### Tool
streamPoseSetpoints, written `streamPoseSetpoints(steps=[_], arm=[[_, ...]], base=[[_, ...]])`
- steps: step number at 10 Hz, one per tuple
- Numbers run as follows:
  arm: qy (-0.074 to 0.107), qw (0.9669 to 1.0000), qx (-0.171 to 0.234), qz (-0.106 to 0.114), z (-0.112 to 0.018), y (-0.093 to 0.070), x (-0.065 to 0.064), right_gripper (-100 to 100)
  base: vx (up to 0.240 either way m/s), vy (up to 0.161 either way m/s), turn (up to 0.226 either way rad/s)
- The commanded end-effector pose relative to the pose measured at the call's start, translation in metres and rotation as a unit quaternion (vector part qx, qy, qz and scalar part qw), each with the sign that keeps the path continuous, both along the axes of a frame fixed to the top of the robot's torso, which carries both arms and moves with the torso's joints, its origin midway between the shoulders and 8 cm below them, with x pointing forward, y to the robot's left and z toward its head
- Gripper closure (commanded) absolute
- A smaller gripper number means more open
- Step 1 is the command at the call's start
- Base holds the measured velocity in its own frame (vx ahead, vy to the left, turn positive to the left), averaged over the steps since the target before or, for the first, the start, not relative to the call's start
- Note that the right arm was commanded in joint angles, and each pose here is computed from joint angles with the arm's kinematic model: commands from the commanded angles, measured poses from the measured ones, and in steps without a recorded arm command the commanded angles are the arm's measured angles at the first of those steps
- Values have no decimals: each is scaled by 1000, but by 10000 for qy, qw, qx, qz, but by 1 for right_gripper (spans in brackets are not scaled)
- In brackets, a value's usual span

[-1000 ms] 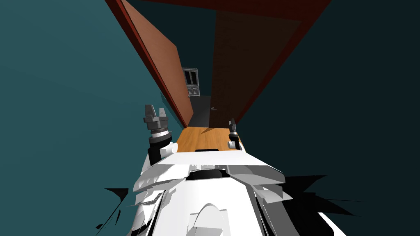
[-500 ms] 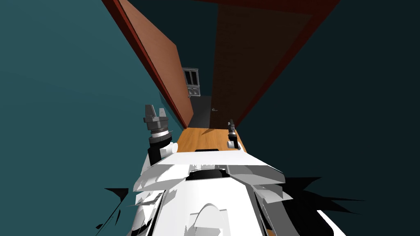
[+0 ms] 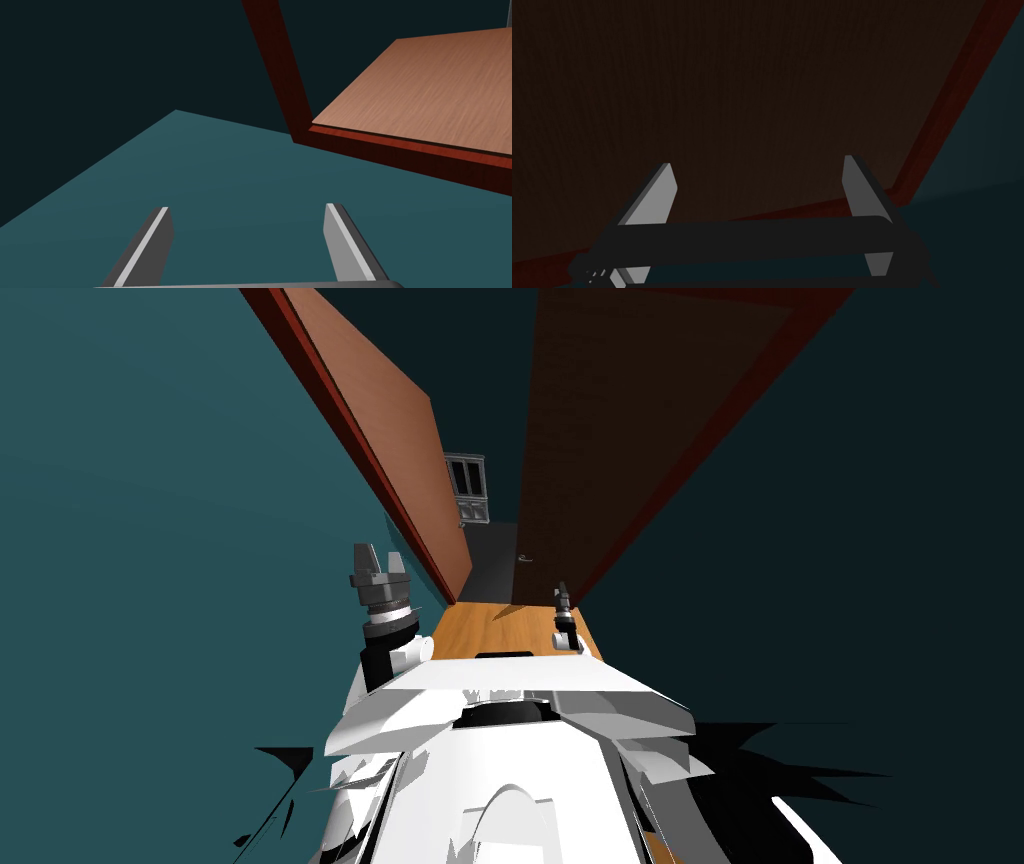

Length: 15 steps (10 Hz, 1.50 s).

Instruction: Push the door open

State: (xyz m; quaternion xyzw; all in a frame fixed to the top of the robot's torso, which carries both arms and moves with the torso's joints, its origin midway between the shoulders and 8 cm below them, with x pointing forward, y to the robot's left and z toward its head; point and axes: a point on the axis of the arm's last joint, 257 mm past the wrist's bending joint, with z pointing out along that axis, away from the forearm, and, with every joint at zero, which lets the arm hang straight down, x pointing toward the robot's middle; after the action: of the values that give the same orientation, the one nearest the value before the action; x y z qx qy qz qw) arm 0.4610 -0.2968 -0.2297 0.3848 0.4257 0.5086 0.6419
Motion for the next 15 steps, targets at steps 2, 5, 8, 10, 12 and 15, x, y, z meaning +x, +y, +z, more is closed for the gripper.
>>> streamPoseSetpoints(steps=[2, 5, 8, 10, 12, 15], arm=[[156, 9999, 49, -18, -16, 0, 5, -100], [331, 9994, 111, -36, -34, 0, 9, -100], [500, 9986, 180, -51, -51, 2, 12, -100], [612, 9978, 227, -59, -63, 4, 13, -100], [715, 9970, 281, -64, -73, 6, 15, -100], [921, 9950, 387, -68, -93, 12, 17, -100]], base=[[105, 8, 11], [101, 21, 12], [97, 8, 11], [96, 12, 12], [100, 16, 9], [133, 13, 14]])
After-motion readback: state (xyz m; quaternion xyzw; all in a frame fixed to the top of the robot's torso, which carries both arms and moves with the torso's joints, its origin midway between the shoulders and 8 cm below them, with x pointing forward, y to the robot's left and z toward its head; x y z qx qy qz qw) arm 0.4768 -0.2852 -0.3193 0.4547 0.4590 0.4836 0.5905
